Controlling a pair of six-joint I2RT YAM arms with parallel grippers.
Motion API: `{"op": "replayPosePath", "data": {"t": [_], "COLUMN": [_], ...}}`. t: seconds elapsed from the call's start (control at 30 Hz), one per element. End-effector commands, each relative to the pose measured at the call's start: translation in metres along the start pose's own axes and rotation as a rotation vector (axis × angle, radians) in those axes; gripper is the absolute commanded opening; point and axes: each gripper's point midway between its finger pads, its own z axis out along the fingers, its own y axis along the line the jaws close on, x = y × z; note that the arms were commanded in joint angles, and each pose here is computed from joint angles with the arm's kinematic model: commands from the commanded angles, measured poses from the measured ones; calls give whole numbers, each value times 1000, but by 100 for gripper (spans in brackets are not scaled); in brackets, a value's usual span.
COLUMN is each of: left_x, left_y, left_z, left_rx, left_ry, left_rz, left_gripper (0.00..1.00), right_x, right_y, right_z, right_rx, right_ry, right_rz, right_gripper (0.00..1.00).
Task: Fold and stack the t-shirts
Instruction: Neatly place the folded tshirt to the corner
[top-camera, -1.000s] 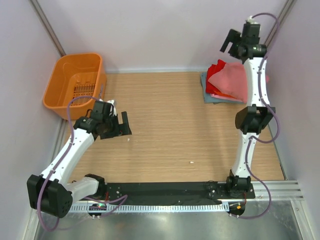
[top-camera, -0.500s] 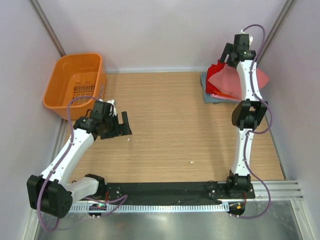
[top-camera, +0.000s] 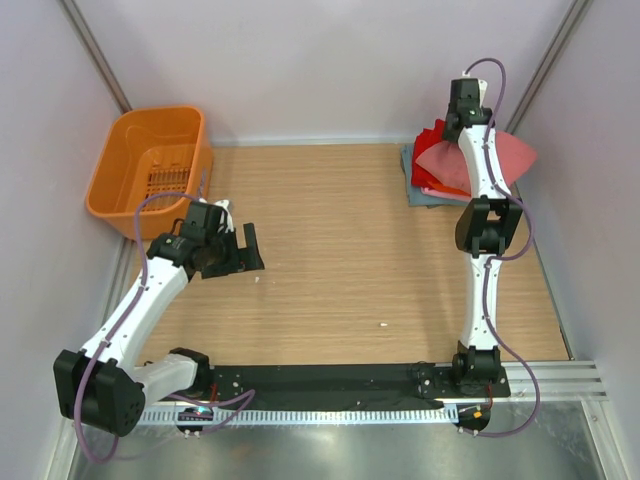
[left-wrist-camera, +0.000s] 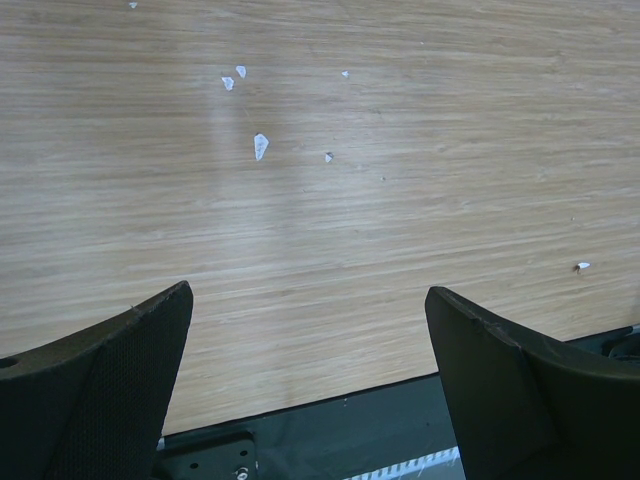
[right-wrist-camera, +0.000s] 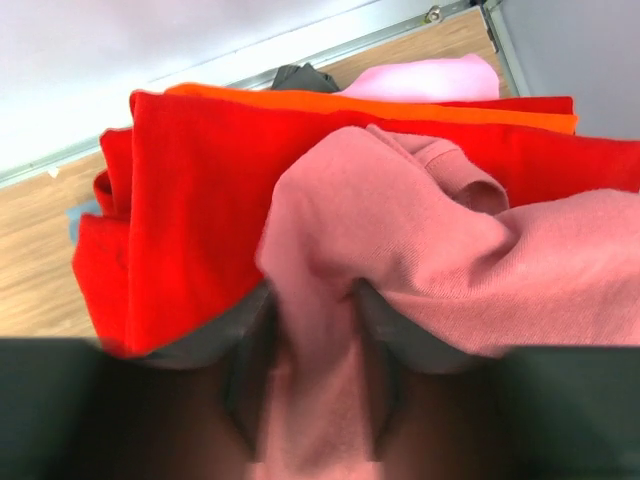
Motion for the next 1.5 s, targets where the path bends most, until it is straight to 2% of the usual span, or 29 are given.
{"op": "replayPosePath", "data": {"t": [0.0,0.03,0.13,0.2,0.23,0.4,0.5,0.53,0.57,0.6,0.63,0.7,0.8,0.93,0.97,1.03,1.07,1.13,1.17,1.23,1.27,1.33,1.43,1.47], "left_x": [-2,-2,-3,-2,-3,-2,-3,-2,-3,-2,-2,-2,-1,-2,-2,-2,-2,-2,-2,-2,-3,-3,-3,-2], "left_y": [-5,-5,-6,-6,-6,-4,-3,-3,-3,-2,-2,-2,-1,-1,-1,-1,-1,-1,-1,0,0,0,-1,-1], "left_z": [1,1,0,1,1,2,2,3,2,3,3,3,4,3,4,3,3,3,3,2,2,1,1,1], "left_rx": [30,30,33,30,30,24,17,14,13,12,10,9,6,5,4,5,3,2,1,0,-1,-1,0,2], "left_ry": [-9,-9,-12,-9,-10,-7,-6,-6,-10,-5,-5,-3,-1,-5,-4,-5,-7,-8,-10,-12,-14,-17,-18,-17], "left_rz": [14,14,14,14,14,13,13,12,13,12,12,10,10,9,9,9,10,9,9,9,9,9,11,12], "left_gripper": [100,100,100,100,100,100,100,100,100,100,100,100,100,100,100,100,100,100,100,100,100,100,100,100], "right_x": [-34,-37,-48,-62,-63,-89,-86,-80,-78,-77,-70,-71,-81,-115,-135,-142,-159,-165,-171,-160,-154,-133,-103,-98], "right_y": [-4,-4,1,1,24,39,48,49,50,51,49,45,33,16,9,7,0,-23,-36,-57,-82,-97,-119,-119], "right_z": [-12,-14,-18,-25,-34,-49,-41,-36,-34,-30,-23,-22,-31,-69,-96,-109,-139,-143,-156,-149,-141,-131,-109,-104], "right_rx": [24,24,11,-2,-27,-46,-73,-73,-64,-60,-49,-20,23,17,-10,-105,-145,-201,-219,-204,-164,-157,-180,-241], "right_ry": [-109,-121,-157,-207,-225,-334,-343,-334,-331,-331,-316,-326,-350,-423,-476,-491,-539,-542,-556,-509,-488,-436,-360,-341], "right_rz": [13,14,-3,-34,-72,-119,-150,-171,-175,-178,-190,-184,-165,-78,-18,35,76,182,227,317,344,376,433,440], "right_gripper": [37,26,5,2,1,1,1,3,10,22,51,81,91,95,96,98,98,99,99,99,97,89,51,37]}}
